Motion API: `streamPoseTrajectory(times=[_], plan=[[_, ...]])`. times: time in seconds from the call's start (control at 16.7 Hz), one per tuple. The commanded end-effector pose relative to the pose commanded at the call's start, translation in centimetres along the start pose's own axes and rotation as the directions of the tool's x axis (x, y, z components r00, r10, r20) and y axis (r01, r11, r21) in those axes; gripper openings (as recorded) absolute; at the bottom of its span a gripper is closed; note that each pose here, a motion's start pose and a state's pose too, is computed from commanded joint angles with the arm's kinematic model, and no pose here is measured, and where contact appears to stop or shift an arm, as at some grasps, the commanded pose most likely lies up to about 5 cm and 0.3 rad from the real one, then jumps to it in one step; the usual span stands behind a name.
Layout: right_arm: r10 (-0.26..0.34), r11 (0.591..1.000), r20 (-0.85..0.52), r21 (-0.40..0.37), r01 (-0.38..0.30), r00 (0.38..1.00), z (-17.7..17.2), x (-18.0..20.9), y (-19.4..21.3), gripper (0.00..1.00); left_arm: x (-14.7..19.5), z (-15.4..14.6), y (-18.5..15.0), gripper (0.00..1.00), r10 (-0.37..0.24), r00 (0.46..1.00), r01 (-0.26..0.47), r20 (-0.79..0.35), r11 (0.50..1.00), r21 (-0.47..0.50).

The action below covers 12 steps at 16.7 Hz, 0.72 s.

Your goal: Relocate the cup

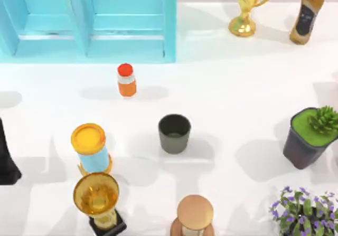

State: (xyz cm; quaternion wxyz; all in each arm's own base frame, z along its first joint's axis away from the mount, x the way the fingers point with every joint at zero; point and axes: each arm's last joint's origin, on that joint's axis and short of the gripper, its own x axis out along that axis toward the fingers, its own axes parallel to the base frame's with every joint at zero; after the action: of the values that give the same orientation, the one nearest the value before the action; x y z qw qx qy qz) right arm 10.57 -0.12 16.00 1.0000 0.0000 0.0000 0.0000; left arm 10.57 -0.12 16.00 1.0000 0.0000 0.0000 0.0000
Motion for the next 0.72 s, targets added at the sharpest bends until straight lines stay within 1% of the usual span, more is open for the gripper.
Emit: streamPoseTrajectory(times=[0.18, 0.3, 0.42, 0.54, 0.66, 0.72], plan=[[0.0, 1.0, 0.0, 0.0, 0.0, 1.0, 0.0, 0.0, 0.0, 1.0, 0.0, 0.1, 0.0, 1.0, 0.001, 1.0, -0.001, -0.01, 1.0, -0.007], [0.0, 1.0, 0.0, 0.0, 0.0, 1.0, 0.0, 0.0, 0.0, 1.0, 0.1, 0.8, 0.0, 1.0, 0.004, 0.998, -0.006, -0.059, 0.999, -0.036], [0.0, 1.0, 0.0, 0.0, 0.0, 1.0, 0.0, 0.0, 0.0, 1.0, 0.3, 2.3, -0.1, 1.0, 0.005, 0.99, -0.016, -0.139, 0.997, -0.081], [0.0, 1.0, 0.0, 0.0, 0.0, 1.0, 0.0, 0.0, 0.0, 1.0, 0.9, 4.5, -0.3, 1.0, 0.002, 0.97, -0.036, -0.244, 0.99, -0.134], [0.0, 1.0, 0.0, 0.0, 0.0, 1.0, 0.0, 0.0, 0.0, 1.0, 2.2, 7.3, -0.6, 1.0, -0.007, 0.93, -0.066, -0.368, 0.98, -0.186], [0.0, 1.0, 0.0, 0.0, 0.0, 1.0, 0.0, 0.0, 0.0, 1.0, 3.3, 8.7, -0.8, 1.0, -0.015, 0.901, -0.084, -0.434, 0.975, -0.207]])
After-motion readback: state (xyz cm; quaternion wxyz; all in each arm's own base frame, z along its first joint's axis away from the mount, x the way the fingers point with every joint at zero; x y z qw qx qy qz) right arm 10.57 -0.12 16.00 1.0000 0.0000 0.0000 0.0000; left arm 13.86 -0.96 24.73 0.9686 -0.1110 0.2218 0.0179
